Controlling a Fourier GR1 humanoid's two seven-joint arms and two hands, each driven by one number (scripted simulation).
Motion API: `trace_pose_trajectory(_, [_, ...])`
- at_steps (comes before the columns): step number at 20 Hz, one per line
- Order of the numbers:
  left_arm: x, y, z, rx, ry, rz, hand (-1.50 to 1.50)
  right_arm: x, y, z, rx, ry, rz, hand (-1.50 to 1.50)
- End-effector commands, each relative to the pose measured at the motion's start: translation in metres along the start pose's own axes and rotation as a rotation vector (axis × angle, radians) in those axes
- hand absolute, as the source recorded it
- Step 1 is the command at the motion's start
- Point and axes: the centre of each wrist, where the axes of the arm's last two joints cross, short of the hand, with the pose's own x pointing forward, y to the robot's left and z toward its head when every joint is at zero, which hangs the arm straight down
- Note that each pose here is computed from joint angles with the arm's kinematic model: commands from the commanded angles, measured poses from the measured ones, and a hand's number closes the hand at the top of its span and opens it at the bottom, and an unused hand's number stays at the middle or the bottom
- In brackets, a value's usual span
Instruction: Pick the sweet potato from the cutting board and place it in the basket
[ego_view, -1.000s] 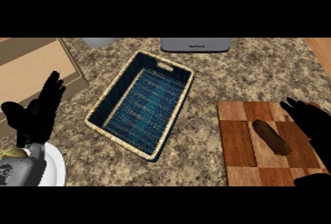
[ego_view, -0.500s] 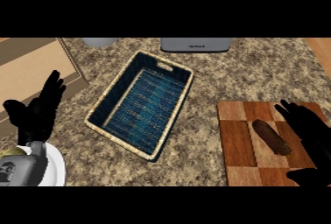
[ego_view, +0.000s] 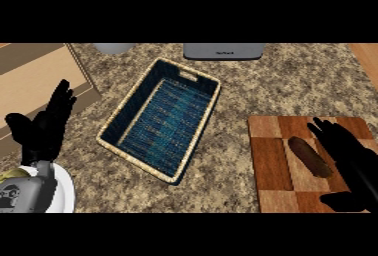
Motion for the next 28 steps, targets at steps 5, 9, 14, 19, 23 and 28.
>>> trace_pose_trajectory(5, [0.024,0.0,0.005,0.013,0.004,0.003,0.0,-0.005,-0.006,-0.003,-0.005,0.012,-0.001,-1.5])
trace_pose_trajectory(9, [0.0,-0.006,0.007,0.005,0.004,-0.001,0.0,-0.005,0.023,-0.025,0.006,0.046,0.039,-1.5])
trace_pose_trajectory(14, [0.001,0.007,0.007,0.026,-0.006,0.004,0.0,-0.025,0.041,-0.01,0.004,0.068,0.074,-1.5])
trace_pose_trajectory(19, [0.008,-0.008,-0.002,0.014,-0.007,-0.006,0.0,-0.02,0.039,-0.028,-0.006,0.062,0.067,-1.5])
trace_pose_trajectory(23, [0.015,-0.009,0.012,-0.005,0.0,0.015,0.0,-0.021,0.051,-0.034,0.023,0.061,0.076,-1.5])
trace_pose_trajectory(28, [0.006,-0.025,0.001,0.002,-0.005,-0.003,0.0,-0.009,0.052,-0.041,0.053,0.064,0.103,-1.5])
